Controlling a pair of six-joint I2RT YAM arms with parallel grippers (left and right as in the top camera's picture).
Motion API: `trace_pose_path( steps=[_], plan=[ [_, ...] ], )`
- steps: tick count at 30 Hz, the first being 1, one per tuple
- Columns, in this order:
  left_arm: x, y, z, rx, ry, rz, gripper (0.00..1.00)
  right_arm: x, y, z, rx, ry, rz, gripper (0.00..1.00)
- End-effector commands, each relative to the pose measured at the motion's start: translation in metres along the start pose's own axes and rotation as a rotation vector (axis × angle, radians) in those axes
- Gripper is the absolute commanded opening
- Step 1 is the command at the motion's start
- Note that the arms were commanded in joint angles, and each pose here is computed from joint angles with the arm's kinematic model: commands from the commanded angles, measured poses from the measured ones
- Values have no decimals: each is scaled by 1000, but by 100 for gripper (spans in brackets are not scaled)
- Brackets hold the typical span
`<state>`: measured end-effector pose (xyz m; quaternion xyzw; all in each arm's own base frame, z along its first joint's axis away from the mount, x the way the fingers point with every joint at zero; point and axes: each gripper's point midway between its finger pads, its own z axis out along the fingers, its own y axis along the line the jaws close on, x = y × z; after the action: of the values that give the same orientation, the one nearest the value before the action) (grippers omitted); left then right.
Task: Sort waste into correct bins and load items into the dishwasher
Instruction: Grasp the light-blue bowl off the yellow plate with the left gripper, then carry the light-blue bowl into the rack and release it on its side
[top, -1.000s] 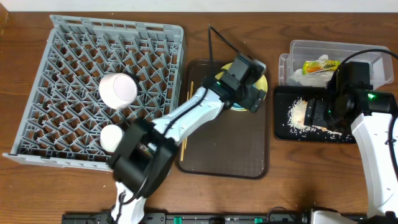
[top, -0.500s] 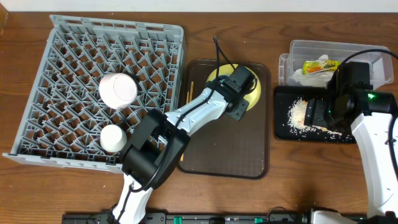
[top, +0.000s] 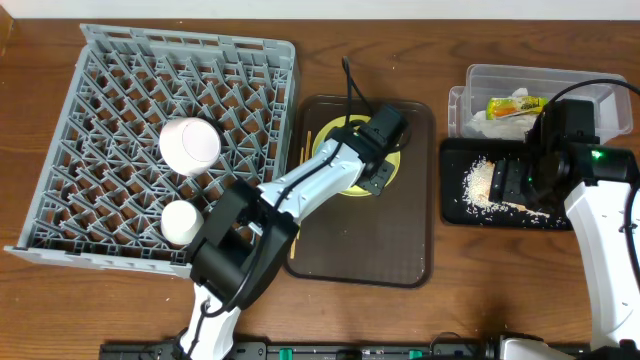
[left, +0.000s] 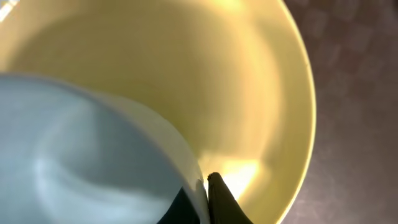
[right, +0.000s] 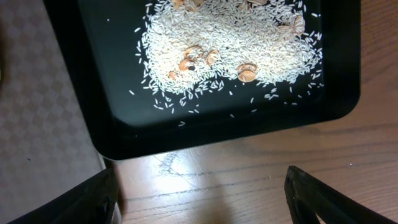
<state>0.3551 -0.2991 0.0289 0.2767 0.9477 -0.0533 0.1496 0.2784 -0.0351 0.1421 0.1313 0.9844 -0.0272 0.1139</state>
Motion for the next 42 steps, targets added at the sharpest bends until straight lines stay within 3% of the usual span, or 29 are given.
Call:
trace_pose_path(
  steps=[1, 9, 15, 21, 32, 42],
  plan=[
    [-14, -4, -33, 39, -68, -7, 6, -6, -5, -7, 11, -27, 24, 83],
    [-47, 12, -125, 201, -268, -77, 6, -6, -5, -7, 11, -27, 24, 84],
    [-62, 67, -191, 414, -429, -192, 6, -6, -5, -7, 11, -27, 24, 84],
    [-62, 129, -226, 693, -555, -283, 6, -6, -4, -7, 4, -26, 24, 83],
    [-38, 198, -212, 991, -578, -432, 6, -6, -4, -7, 4, -27, 24, 83],
    [-17, 242, -165, 1032, -518, -631, 6, -6, -4, -7, 4, -25, 24, 83]
  ],
)
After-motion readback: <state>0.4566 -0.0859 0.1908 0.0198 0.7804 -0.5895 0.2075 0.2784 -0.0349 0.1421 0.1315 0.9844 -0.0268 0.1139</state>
